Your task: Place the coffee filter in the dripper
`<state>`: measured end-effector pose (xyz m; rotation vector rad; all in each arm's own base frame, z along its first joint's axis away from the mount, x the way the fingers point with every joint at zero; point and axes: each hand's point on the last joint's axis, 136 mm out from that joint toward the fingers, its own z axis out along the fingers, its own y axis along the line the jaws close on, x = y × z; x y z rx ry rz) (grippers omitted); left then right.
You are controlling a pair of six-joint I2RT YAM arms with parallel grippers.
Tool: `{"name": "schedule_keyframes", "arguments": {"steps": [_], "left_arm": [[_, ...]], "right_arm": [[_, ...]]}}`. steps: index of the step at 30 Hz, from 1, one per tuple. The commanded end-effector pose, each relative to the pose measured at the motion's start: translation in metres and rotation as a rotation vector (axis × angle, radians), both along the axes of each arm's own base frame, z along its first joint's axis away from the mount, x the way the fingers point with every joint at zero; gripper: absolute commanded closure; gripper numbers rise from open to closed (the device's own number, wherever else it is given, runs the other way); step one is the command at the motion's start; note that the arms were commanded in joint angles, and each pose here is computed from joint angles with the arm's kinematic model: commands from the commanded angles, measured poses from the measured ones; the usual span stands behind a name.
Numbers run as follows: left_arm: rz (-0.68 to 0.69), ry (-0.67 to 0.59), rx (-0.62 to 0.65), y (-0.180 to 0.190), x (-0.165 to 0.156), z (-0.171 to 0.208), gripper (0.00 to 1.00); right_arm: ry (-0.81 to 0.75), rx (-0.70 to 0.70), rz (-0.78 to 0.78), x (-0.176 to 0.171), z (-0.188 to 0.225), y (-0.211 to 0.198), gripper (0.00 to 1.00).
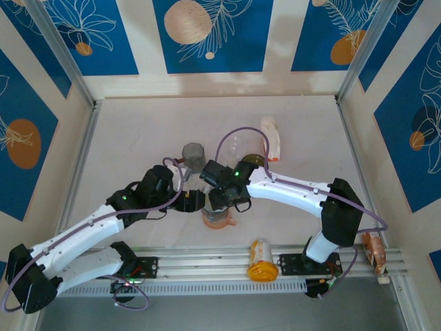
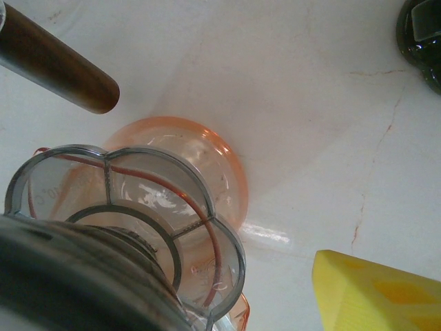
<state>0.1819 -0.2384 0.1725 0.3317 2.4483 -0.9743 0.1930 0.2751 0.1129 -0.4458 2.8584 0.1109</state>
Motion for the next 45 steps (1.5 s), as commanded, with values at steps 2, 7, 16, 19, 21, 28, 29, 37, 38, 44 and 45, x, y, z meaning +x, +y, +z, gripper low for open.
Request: {"name": "schedule_keyframes", "arguments": {"steps": [2, 7, 16, 19, 21, 28, 29, 37, 38, 44, 45], "left_arm": [[-0.003, -0.042, -0.033, -0.002, 0.001, 0.01, 0.22], [0.011, -0.011, -0.007, 0.0, 0.001, -0.002, 0.21], [0.004, 0.014, 0.029, 0.002, 0.0, -0.011, 0.3], [-0.004, 0.02, 0.027, 0.0, -0.001, -0.012, 0.3], [-0.005, 0.024, 0.027, 0.0, -0.002, -0.012, 0.3], [-0.002, 0.019, 0.015, -0.001, -0.001, -0.01, 0.3], [-0.001, 0.02, 0.012, -0.001, -0.001, -0.009, 0.29], [0.005, 0.026, 0.015, -0.001, -0.001, -0.012, 0.27], [0.005, 0.027, 0.015, -0.001, 0.0, -0.012, 0.28], [0.008, 0.029, 0.024, 0.0, 0.0, -0.015, 0.29], [0.009, 0.029, 0.021, 0.0, 0.0, -0.014, 0.29]], "right_arm": [[0.023, -0.037, -0.007, -0.005, -0.013, -0.006, 0.31], [0.008, -0.048, -0.009, -0.004, -0.013, -0.007, 0.31], [-0.019, -0.061, -0.009, -0.002, -0.011, -0.007, 0.31], [-0.06, -0.03, 0.0, 0.001, 0.0, -0.004, 0.3], [-0.088, 0.006, 0.002, 0.002, 0.012, -0.002, 0.29], [-0.176, 0.072, -0.019, 0.004, 0.052, -0.01, 0.26], [-0.179, 0.072, -0.027, 0.003, 0.055, -0.013, 0.26], [-0.176, 0.059, -0.072, -0.01, 0.055, -0.035, 0.26], [-0.177, 0.055, -0.078, -0.011, 0.055, -0.038, 0.26], [-0.17, 0.029, -0.105, -0.014, 0.051, -0.047, 0.26], [-0.168, 0.025, -0.105, -0.014, 0.051, -0.047, 0.26]]}}
